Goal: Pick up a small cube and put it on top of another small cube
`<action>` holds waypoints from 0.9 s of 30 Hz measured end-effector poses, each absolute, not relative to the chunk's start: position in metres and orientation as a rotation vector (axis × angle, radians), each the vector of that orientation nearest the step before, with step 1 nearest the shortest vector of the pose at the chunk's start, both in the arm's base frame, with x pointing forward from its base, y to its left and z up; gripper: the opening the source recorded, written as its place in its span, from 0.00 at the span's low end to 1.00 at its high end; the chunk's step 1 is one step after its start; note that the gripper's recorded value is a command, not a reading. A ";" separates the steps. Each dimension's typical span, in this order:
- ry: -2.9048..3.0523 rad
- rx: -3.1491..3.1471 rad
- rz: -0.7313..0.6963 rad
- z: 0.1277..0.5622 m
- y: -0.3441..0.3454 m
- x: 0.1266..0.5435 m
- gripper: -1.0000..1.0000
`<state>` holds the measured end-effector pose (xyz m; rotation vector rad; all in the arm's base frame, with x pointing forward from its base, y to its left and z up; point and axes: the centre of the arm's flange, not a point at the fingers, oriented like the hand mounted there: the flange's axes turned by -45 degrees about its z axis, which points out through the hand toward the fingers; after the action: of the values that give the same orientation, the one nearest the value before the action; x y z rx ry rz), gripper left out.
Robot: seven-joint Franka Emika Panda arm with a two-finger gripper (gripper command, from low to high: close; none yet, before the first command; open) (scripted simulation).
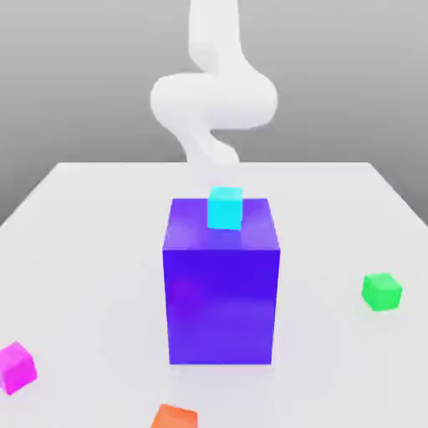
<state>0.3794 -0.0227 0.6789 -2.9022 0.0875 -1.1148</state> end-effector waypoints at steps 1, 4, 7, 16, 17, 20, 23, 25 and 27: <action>0.118 -2.907 -1.070 0.664 -0.033 0.393 0.50; 0.208 -2.920 -0.945 0.620 -0.062 0.425 0.50; 0.303 -2.928 -0.827 0.572 -0.092 0.451 0.50; 0.615 -2.940 -0.490 0.417 -0.184 0.483 0.50; 0.660 -2.940 -0.454 0.399 -0.197 0.482 0.50; 0.789 -2.936 -0.346 0.346 -0.233 0.472 0.50; 0.884 -2.939 -0.236 0.294 -0.256 0.459 0.50; 0.952 -2.940 -0.162 0.260 -0.273 0.447 0.50; 1.025 -2.940 -0.088 0.228 -0.290 0.430 0.50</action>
<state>0.4301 -0.2897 0.2282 -2.9399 1.0252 -0.0879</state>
